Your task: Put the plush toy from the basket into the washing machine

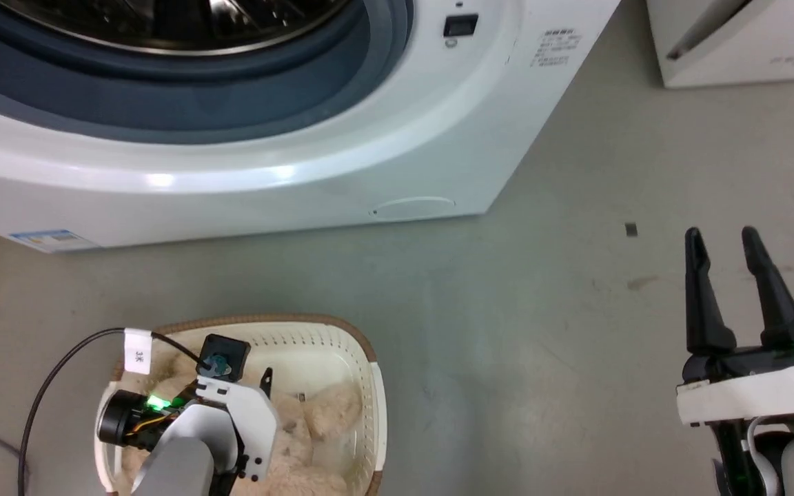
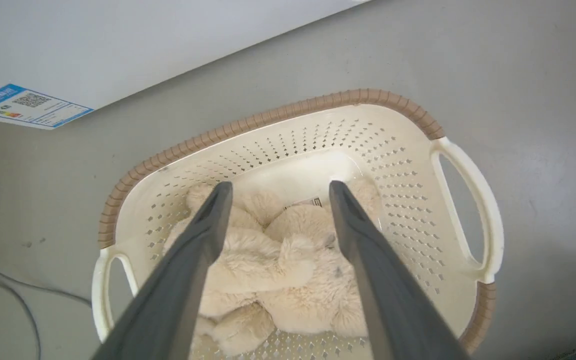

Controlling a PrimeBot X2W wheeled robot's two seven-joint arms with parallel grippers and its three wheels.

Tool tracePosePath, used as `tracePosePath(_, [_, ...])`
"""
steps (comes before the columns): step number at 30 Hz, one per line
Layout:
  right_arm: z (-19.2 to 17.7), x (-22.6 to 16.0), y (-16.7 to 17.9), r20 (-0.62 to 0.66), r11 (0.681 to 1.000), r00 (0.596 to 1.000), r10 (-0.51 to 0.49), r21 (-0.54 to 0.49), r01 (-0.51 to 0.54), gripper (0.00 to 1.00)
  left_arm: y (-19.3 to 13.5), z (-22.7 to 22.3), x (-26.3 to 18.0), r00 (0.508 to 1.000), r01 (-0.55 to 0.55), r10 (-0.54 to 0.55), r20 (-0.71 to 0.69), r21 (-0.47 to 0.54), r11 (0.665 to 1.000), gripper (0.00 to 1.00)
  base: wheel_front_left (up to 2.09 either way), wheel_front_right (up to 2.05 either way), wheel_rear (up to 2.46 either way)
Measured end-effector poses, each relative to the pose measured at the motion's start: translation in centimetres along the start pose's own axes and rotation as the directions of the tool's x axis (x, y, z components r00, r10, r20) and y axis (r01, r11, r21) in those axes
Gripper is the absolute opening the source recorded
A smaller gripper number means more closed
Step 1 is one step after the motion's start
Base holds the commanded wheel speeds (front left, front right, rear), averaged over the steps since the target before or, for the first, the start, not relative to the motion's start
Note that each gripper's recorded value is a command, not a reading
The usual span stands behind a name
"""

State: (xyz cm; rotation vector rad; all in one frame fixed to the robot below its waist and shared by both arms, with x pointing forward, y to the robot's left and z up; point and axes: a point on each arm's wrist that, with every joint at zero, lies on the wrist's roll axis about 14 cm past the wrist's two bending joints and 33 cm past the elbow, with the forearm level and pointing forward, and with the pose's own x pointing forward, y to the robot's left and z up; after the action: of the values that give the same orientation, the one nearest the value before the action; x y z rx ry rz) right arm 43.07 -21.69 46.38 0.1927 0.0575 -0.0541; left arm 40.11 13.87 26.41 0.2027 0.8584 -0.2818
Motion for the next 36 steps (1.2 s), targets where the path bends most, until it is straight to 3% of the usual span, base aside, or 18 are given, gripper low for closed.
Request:
tracePosePath(8, [-1.9,1.3,-1.2,-0.022,0.999,0.999,-0.031,0.009,0.031,1.00,-0.2,-4.6,2.5,0.985,0.043,-0.037,-0.171,0.034,0.998,1.00,0.00,0.00,0.00])
tracePosePath(22, [-4.4,3.4,-2.3,-0.037,0.998,0.998,-0.059,0.028,0.060,1.00,-0.8,-9.8,5.0,0.933,0.103,-0.082,-0.349,0.041,0.994,1.00,0.00,0.00,0.00])
tracePosePath(36, [-7.1,5.1,-3.9,-0.047,0.993,0.994,-0.098,0.055,0.101,1.00,-1.1,-14.8,7.5,0.852,0.162,-0.110,-0.512,0.059,0.985,1.00,0.00,0.00,0.00])
